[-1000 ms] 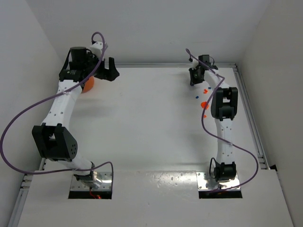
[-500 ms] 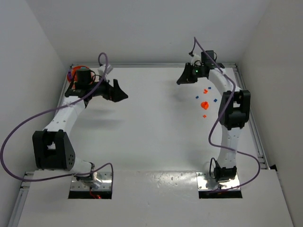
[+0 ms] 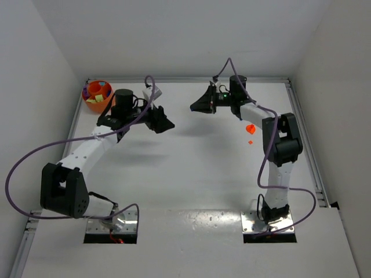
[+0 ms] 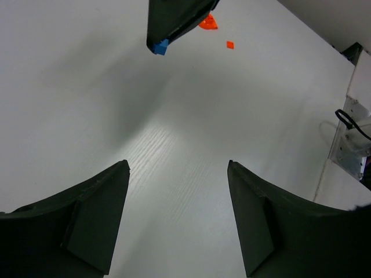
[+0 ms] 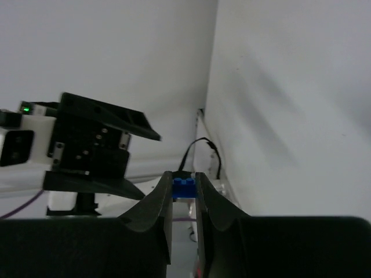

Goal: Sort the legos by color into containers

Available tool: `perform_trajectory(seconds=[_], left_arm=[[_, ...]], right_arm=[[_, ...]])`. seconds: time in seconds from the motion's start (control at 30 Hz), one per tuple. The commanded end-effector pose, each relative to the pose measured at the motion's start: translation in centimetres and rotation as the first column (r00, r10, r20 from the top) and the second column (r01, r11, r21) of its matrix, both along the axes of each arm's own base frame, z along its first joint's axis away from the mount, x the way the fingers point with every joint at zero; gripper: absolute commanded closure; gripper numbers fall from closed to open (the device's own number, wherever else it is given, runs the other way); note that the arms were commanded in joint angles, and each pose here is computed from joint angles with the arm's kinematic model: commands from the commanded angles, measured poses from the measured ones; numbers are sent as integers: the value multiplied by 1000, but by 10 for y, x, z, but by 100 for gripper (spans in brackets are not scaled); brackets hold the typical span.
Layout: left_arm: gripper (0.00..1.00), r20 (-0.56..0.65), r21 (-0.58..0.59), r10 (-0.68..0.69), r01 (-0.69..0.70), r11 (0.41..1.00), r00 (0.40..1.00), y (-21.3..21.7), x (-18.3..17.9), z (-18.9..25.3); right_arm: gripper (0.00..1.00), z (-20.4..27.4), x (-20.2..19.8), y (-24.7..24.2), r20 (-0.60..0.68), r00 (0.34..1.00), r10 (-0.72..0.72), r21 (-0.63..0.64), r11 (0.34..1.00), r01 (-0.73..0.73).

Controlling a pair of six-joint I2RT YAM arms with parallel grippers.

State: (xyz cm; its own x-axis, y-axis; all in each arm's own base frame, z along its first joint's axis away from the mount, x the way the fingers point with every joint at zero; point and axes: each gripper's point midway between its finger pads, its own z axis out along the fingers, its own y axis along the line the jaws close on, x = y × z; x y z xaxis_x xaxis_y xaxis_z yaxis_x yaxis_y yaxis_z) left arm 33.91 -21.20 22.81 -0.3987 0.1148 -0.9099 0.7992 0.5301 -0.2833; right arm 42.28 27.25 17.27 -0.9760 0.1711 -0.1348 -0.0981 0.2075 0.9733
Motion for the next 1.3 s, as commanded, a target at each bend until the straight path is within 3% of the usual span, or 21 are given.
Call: perform_trajectory(seconds=[0.0,0.4,0.8,1.23,1.27], left_arm=[[27,92,-7,-22,23,1000,996,-13,10,21],[37,113,-16,-61,63,998,992,-35,16,30],[44,110,-24,-55,58,998,992,-46,30,32],[57,140,-14,-28,30,999,990,-48,38,37],[62,141,-11,-19,21,1000,990,-47,39,37]], right_arm=[[96,69,-11,15,92,995,47,134,989,-59],[97,67,-32,47,-18,995,101,176,980,-96],[97,69,-41,58,-17,992,128,180,976,-123],[97,66,-48,65,-25,989,148,178,974,-141],[97,66,-48,65,-25,989,148,178,974,-141]])
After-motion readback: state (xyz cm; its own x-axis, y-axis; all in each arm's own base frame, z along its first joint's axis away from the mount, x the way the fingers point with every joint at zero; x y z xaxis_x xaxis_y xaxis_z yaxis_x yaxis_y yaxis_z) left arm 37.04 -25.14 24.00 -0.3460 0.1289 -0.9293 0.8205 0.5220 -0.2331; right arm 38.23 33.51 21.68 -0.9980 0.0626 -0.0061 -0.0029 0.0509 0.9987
